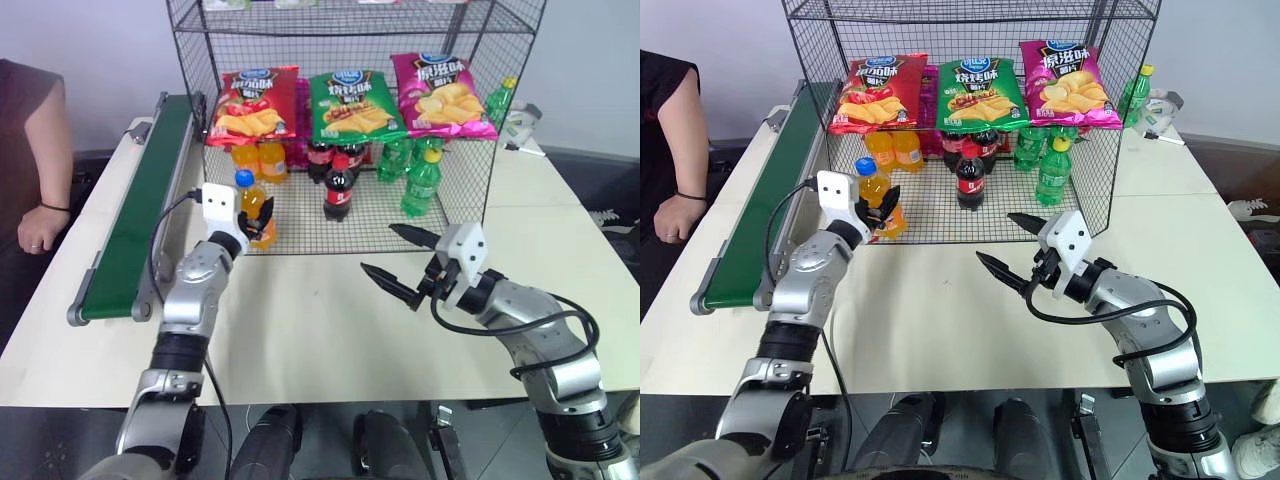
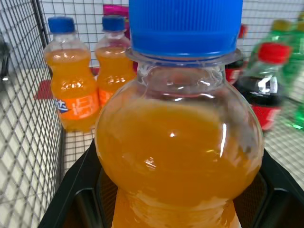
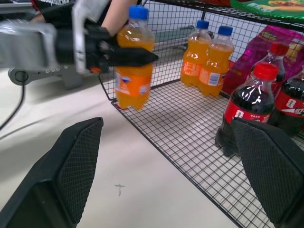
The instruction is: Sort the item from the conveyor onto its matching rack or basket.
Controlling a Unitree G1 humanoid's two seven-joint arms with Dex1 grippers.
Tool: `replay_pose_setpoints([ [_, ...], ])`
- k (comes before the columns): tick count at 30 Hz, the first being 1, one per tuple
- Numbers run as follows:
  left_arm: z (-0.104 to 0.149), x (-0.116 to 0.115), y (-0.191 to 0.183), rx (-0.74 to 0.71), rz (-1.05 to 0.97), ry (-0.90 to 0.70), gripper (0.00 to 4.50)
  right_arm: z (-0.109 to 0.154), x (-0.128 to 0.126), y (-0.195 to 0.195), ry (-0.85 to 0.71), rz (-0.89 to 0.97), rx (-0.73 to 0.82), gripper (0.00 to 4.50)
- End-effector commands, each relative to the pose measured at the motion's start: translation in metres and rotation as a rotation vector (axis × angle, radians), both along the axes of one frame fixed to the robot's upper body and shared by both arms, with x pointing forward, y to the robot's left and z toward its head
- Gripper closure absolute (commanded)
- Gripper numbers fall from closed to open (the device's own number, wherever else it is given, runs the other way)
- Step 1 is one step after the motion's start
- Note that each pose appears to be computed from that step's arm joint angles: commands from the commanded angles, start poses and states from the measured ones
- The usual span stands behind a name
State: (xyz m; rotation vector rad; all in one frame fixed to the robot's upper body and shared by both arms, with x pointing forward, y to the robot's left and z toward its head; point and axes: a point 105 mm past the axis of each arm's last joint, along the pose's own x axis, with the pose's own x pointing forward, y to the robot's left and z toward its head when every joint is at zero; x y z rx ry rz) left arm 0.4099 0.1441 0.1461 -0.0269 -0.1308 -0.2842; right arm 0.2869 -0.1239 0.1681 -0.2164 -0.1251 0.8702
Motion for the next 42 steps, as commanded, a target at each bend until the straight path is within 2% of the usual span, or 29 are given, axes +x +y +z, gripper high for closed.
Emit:
replay_pose_setpoints([
  [1,0.025,0.020,-0.001,-0.010,0.116,-0.139,2.00,0.012,-0.006,-0.005,-0.064,-0.009,0.006,0.00],
  [8,0.017,0.038,-0.008,0.019,0.214,-0.160,2.00,0.009,-0.009,-0.009,-0.066,-0.024,0.003,0.00],
  [19,0.004,0.045,-0.017,-0.039,0.196,-0.103,2.00,0.013,-0.007,-0.007,-0.078,-0.023,-0.001,0.00],
  [23,0.004,0.044,-0.015,-0.045,0.201,-0.105,0.04,0.015,-0.006,-0.006,-0.081,-0.020,-0.003,0.00],
  [31,0.007,0.038,-0.009,-0.070,0.151,-0.140,0.01,0.019,-0.007,-0.004,-0.085,-0.015,-0.007,0.00],
  [42,0.013,0.011,0.008,-0.025,0.098,-0.146,0.01,0.022,-0.005,-0.001,-0.082,0.000,-0.008,0.00],
])
